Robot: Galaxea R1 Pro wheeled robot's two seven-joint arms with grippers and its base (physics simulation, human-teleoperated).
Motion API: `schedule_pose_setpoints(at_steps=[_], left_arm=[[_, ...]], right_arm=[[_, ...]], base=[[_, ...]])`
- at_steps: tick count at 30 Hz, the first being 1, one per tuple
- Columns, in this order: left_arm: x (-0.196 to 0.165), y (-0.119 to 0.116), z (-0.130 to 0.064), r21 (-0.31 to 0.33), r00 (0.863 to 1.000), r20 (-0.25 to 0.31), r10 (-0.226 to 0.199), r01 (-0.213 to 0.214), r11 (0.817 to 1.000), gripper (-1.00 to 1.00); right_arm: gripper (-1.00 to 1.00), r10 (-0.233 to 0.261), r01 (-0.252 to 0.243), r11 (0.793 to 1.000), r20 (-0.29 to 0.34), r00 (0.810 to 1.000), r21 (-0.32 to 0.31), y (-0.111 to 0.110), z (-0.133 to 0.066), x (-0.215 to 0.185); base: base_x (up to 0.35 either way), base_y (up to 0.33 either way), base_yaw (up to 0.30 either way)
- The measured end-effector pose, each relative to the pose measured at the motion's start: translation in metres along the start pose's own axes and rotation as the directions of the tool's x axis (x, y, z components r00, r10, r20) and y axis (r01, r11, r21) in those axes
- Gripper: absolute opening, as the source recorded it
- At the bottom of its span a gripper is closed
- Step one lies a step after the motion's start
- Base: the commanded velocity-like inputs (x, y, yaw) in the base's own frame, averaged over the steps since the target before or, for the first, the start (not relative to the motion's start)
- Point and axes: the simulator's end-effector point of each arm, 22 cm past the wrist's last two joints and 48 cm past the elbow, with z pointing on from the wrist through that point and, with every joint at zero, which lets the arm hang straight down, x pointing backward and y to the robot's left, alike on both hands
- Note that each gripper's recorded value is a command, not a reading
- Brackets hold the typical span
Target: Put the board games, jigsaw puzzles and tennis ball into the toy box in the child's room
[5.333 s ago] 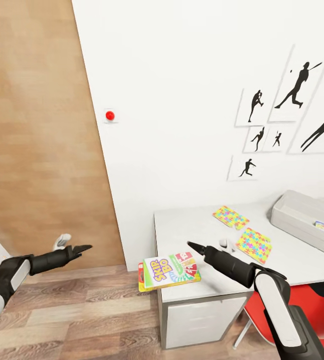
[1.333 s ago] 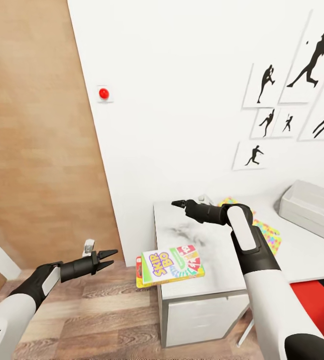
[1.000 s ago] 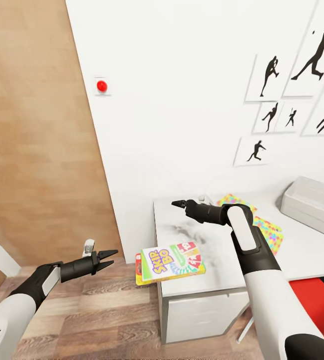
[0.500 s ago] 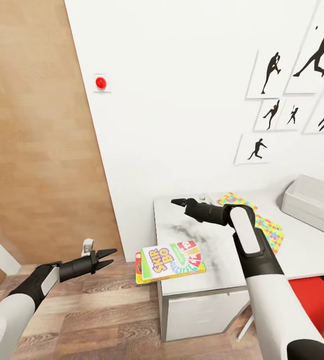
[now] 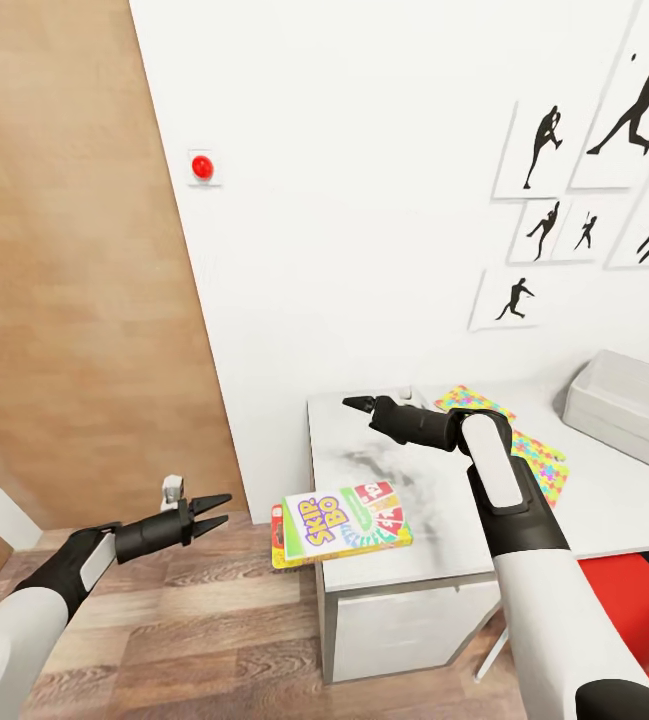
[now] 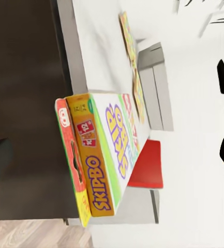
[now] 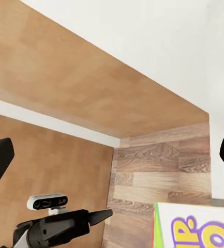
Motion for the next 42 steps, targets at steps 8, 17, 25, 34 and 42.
schedule_pose_setpoints(at_steps=[8, 17, 25, 34, 42], left_arm=[[0.001, -0.011, -0.002, 0.002, 1.0, -0.014, -0.025, 0.025, 1.0, 1.0], [0.002, -0.015, -0.003, -0.001, 0.999, -0.018, -0.03, 0.03, 1.0, 1.0], [0.001, -0.015, -0.003, -0.002, 1.0, -0.014, -0.027, 0.027, 1.0, 1.0], [0.001, -0.014, -0.003, -0.002, 1.0, -0.013, -0.026, 0.026, 1.0, 1.0], [0.001, -0.01, -0.002, -0.001, 1.0, -0.012, -0.025, 0.025, 1.0, 1.0]], right_arm=[[1.0, 0.002, -0.002, 1.0, 0.0, 1.0, -0.003, 0.009, -0.004, -0.004], [1.0, 0.0, 0.0, 1.0, 0.0, 1.0, -0.001, 0.013, -0.007, -0.006], [1.0, 0.0, 0.0, 1.0, 0.002, 1.0, -0.001, 0.013, -0.006, -0.006], [1.0, 0.001, -0.001, 1.0, 0.001, 1.0, -0.001, 0.013, -0.005, -0.005], [1.0, 0.0, 0.0, 1.0, 0.0, 1.0, -0.001, 0.01, -0.003, -0.004]], base=[[0.0, 0.0, 0.0], [0.0, 0.0, 0.0], [0.0, 0.0, 0.0], [0.0, 0.0, 0.0], [0.0, 0.0, 0.0]])
